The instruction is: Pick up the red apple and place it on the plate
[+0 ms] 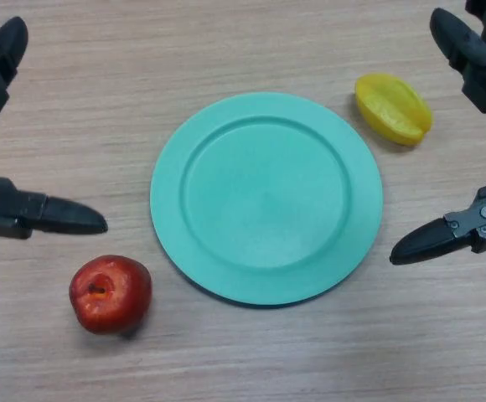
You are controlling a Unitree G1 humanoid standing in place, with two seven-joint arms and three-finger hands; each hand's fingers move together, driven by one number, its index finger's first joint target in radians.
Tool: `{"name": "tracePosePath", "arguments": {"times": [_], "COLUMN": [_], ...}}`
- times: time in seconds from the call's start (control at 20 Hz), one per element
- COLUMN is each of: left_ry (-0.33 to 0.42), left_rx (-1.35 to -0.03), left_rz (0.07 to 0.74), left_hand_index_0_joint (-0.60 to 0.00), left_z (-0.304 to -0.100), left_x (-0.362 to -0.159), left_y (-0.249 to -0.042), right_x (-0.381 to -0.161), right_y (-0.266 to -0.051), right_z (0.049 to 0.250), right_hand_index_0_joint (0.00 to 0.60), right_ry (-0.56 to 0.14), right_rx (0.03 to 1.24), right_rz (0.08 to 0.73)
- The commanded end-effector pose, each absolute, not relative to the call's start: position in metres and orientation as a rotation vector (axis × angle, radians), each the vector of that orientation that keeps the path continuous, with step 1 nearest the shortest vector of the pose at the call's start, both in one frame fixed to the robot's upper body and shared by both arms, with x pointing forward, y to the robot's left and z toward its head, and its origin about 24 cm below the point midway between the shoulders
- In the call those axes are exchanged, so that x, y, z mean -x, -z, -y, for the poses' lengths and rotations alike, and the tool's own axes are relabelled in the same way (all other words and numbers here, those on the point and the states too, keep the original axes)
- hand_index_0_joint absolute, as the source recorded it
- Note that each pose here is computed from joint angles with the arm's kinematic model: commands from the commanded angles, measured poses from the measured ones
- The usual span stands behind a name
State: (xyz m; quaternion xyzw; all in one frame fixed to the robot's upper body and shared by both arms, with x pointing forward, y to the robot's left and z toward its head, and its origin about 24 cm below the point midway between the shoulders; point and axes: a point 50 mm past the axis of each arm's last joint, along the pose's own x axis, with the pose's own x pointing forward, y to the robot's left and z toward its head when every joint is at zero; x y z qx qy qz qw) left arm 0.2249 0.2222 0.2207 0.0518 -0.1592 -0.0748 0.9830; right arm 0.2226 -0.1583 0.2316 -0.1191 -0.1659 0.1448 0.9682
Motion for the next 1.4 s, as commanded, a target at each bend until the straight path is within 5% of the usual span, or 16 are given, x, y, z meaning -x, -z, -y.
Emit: {"name": "tracePosePath", "arguments": {"times": [0.05,0.4,0.55,0.75,0.95,1.1,1.4], "left_ry": [0.100,0.101,0.041,-0.079,-0.096,-0.093,-0.108], "left_rx": [-0.197,-0.288,-0.287,-0.448,-0.491,-0.522,-0.422], "left_rz": [0.550,0.518,0.499,0.560,0.484,0.455,0.358], "left_hand_index_0_joint": [0.000,0.000,0.000,0.000,0.000,0.000,0.000], "left_z": [-0.231,-0.230,-0.234,-0.250,-0.260,-0.249,-0.231], "left_x": [-0.209,-0.205,-0.192,-0.176,-0.178,-0.183,-0.212], "left_y": [-0.250,-0.239,-0.227,-0.192,-0.137,-0.102,-0.081], "right_x": [-0.210,-0.209,-0.212,-0.213,-0.212,-0.208,-0.206], "right_y": [-0.257,-0.256,-0.256,-0.257,-0.253,-0.257,-0.252], "right_z": [0.164,0.162,0.163,0.162,0.158,0.155,0.155], "right_hand_index_0_joint": [0.000,0.000,0.000,0.000,0.000,0.000,0.000], "right_ry": [-0.246,-0.227,-0.220,-0.221,-0.226,-0.244,-0.270], "right_rx": [0.268,0.273,0.282,0.243,0.174,0.142,0.227], "right_rz": [0.518,0.513,0.518,0.526,0.537,0.577,0.530]}}
